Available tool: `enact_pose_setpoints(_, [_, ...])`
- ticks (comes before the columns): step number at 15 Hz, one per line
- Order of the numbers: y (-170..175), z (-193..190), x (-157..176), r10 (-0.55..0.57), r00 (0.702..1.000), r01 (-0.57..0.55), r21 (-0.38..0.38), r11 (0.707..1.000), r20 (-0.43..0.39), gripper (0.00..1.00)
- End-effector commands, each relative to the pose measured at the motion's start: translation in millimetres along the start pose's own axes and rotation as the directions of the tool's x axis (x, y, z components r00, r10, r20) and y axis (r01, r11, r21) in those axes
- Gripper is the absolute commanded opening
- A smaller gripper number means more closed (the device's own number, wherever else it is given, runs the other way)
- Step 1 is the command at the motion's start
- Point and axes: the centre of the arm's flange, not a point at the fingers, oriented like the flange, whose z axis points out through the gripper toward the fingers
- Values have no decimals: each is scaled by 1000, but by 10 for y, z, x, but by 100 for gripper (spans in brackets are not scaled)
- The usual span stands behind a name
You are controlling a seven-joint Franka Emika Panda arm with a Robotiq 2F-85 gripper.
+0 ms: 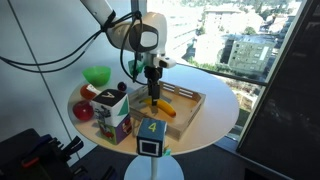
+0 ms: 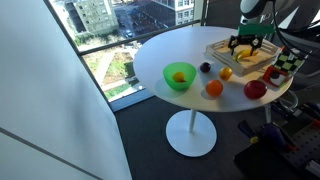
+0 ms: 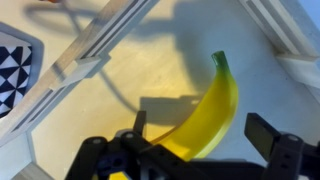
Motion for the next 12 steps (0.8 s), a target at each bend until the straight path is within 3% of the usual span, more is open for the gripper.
enact_pose_setpoints(1, [-43, 49, 55, 17, 1000, -17, 11, 1000, -8, 100])
enact_pose_setpoints(6, [-76, 93, 32, 10, 1000, -10, 7, 1000, -4, 100])
enact_pose_setpoints(7, [-85, 95, 27, 10, 1000, -10, 7, 1000, -2, 75])
enact_pose_setpoints(8, [-94, 97, 24, 12, 1000, -12, 5, 1000, -2, 74])
enact_pose_setpoints(12, [-123, 94, 17, 10, 1000, -10, -3, 1000, 0, 42])
